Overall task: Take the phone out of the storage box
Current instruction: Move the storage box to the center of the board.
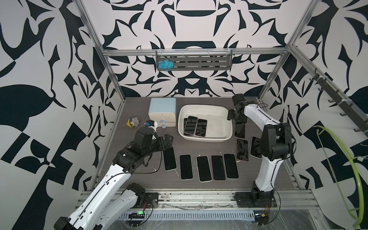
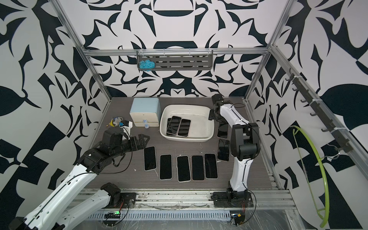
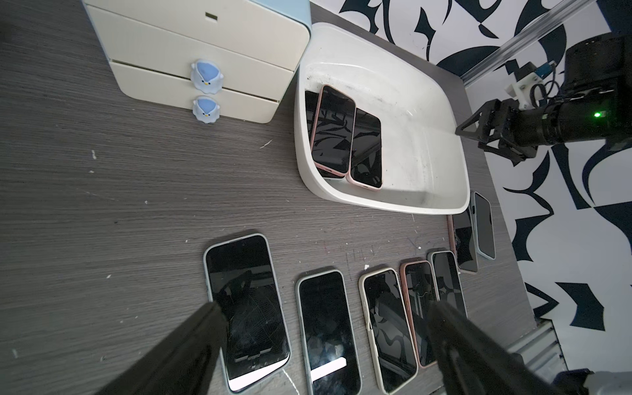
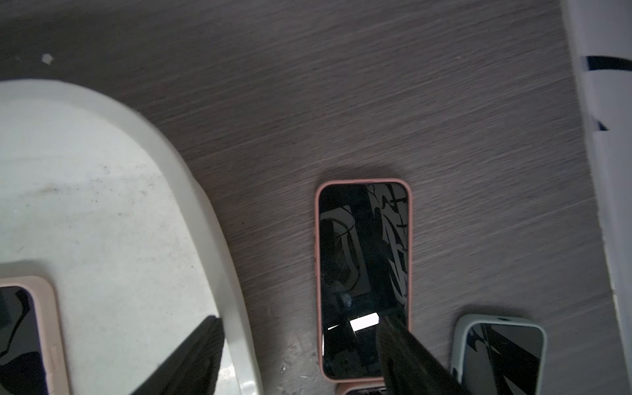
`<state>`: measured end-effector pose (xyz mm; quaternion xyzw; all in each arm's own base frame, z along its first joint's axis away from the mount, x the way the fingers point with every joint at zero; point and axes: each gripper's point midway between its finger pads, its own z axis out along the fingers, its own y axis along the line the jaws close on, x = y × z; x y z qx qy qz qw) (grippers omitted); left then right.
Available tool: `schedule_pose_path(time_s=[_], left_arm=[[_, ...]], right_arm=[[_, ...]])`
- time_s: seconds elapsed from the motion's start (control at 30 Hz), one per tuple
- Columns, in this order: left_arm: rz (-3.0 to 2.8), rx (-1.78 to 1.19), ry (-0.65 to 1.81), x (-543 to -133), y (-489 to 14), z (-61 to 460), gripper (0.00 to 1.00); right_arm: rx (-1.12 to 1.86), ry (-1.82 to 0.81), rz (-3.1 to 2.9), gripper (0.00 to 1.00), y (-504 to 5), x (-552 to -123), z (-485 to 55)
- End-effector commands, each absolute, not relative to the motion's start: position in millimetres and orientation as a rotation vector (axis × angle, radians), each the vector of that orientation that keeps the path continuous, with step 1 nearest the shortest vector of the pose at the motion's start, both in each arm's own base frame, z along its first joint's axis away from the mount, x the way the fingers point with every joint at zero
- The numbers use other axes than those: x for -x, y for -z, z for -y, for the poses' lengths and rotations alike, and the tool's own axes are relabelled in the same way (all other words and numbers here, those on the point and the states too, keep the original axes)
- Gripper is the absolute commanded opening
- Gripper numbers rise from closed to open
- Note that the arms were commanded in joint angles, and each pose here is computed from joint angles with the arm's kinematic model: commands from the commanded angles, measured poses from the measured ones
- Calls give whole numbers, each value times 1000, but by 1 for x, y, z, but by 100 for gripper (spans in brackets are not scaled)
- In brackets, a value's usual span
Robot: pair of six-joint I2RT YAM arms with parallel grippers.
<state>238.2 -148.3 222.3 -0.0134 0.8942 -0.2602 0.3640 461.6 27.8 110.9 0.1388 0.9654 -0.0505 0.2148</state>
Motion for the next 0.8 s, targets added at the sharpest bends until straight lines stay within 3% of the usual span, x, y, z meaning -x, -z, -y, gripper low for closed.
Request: schedule_pose_path(time_s=[0.0, 0.13, 0.27, 0.53, 0.77], left_arm=[[-2279, -24, 664, -244, -233, 153, 100], [-2347, -91, 674, -271, -226, 177, 100], [-2454, -171, 669, -313, -215, 215, 99], [-2627, -460, 512, -369, -175, 300, 97], [-2730, -539, 316, -407, -124, 319, 97]], right_arm=[[-278, 166, -2585, 77, -154, -452, -48], [-152, 68, -2557, 79, -173, -433, -95], [-247, -138, -2540, 79, -180, -416, -114], [-300, -220, -2481, 79, -205, -389, -102], [-351, -316, -2458, 79, -218, -377, -86]])
